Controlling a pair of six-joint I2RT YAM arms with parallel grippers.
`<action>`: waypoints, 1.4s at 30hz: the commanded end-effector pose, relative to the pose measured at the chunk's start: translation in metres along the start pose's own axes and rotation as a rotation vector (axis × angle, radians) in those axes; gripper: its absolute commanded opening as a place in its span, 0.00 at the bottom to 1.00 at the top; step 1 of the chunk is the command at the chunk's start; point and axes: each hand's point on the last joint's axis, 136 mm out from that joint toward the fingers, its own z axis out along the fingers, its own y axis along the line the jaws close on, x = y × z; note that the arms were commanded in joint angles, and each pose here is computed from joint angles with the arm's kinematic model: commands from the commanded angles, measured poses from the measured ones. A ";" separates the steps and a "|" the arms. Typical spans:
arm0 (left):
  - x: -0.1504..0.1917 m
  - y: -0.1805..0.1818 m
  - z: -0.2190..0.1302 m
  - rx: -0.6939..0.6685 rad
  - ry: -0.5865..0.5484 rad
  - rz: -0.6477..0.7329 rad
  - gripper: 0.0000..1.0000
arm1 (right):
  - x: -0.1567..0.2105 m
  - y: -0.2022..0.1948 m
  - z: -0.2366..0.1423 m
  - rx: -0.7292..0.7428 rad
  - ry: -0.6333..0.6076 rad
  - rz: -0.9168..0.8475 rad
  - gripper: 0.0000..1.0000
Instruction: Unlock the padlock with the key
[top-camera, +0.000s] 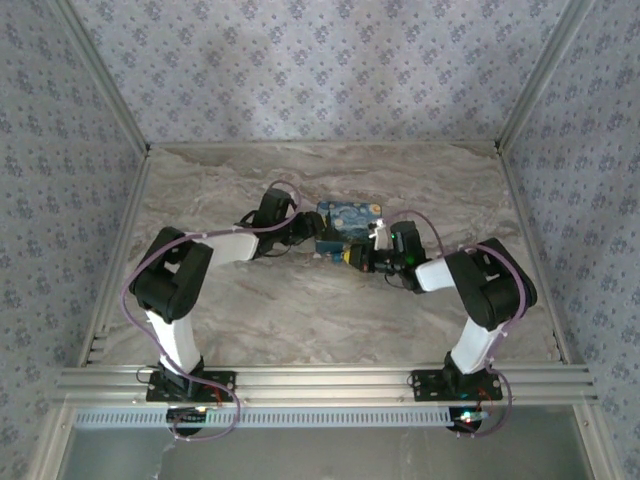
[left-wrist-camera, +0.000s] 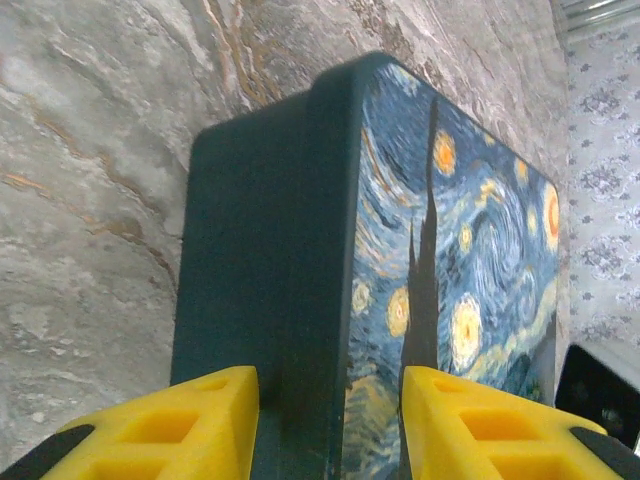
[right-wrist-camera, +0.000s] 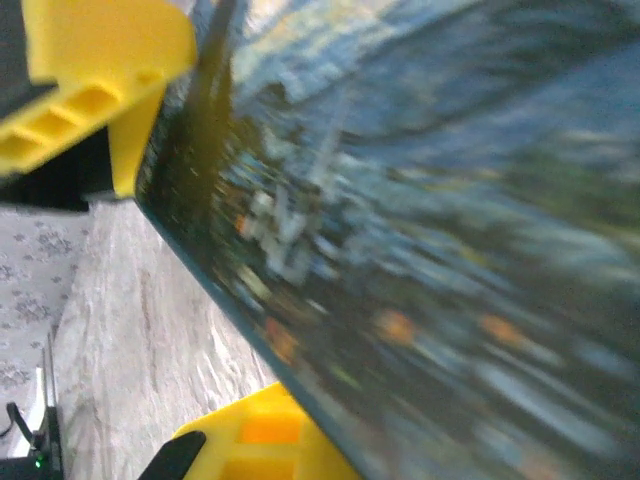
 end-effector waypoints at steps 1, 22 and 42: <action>0.002 -0.007 0.001 0.026 0.009 0.012 0.42 | -0.014 0.020 0.008 -0.064 -0.006 -0.033 0.00; -0.006 0.009 -0.088 -0.052 -0.183 0.023 0.46 | 0.005 0.087 -0.035 -0.049 0.028 -0.188 0.00; 0.039 0.043 -0.167 -0.143 -0.247 -0.024 0.49 | 0.079 0.133 0.002 -0.126 0.139 -0.224 0.00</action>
